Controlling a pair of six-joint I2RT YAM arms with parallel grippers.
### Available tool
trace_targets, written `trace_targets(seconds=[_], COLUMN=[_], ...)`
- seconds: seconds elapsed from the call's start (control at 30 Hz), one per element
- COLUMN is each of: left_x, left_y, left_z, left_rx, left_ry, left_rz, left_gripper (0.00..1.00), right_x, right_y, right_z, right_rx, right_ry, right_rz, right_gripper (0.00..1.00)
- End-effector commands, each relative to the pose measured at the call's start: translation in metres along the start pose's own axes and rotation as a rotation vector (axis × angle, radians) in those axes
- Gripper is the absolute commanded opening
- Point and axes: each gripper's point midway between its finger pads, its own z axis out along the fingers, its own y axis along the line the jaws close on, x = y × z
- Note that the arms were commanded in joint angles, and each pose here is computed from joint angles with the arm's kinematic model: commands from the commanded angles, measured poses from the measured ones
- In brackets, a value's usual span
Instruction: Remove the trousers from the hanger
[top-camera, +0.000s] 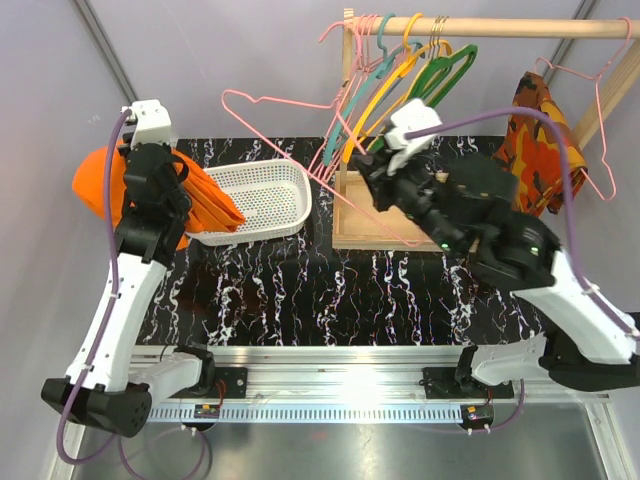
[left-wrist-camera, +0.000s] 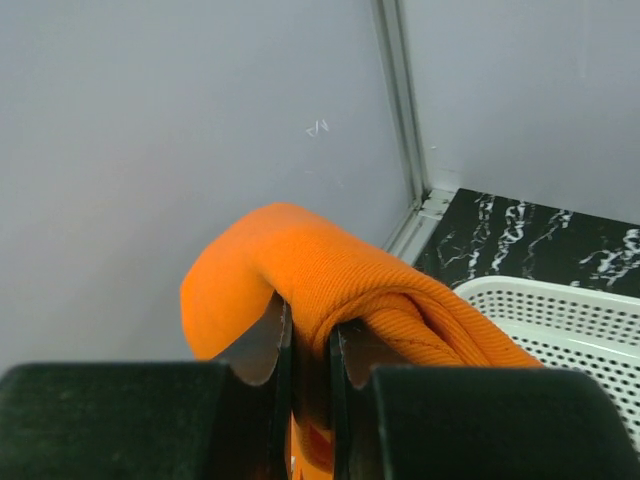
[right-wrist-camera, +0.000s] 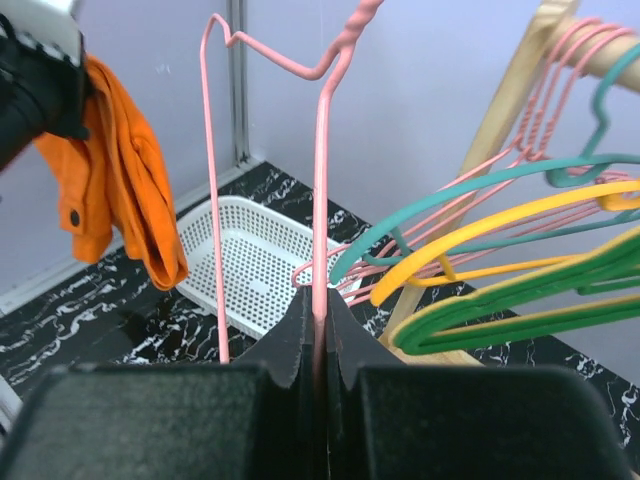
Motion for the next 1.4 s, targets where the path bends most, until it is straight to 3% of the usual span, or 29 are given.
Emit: trace_targets(seconds=[0.0, 0.2, 0.4, 0.63, 0.87, 1.2, 1.37], left_x=[-0.051, -0.052, -0.032, -0.012, 0.026, 0.089, 0.106], left_y=[0.022, -0.003, -0.045, -0.085, -0.179, -0.253, -0.276], left_z=[0.007, 0.041, 0.058, 0.072, 0.036, 0.016, 0.01], left_rx=[-0.034, -0.001, 0.097, 0.155, 0.334, 0.621, 0.681], left_ry=[-0.18, -0.224, -0.317, -0.338, -0.366, -0.294, -0.255], left_rz=[-0.116, -0.06, 0.14, 0.241, 0.423, 0.539, 0.559], left_gripper=[0.0, 0.0, 0.0, 0.0, 0.0, 0.0, 0.0], right_x=[-0.043, -0.045, -0.036, -0.018, -0.013, -0.011, -0.011], right_y=[-0.02, -0.041, -0.052, -0.059, -0.073, -0.089, -0.097], right_z=[-0.039, -0.069, -0.093, -0.111, -0.131, -0.159, -0.168], right_rx=[-0.03, 0.004, 0.011, 0.02, 0.051, 0.062, 0.084], right_ry=[-0.122, -0.148, -0.149, -0.117, -0.132, -0.13, -0.139], right_rz=[0.06, 0.081, 0.135, 0.171, 0.204, 0.244, 0.25], right_gripper=[0.0, 0.0, 0.0, 0.0, 0.0, 0.0, 0.0])
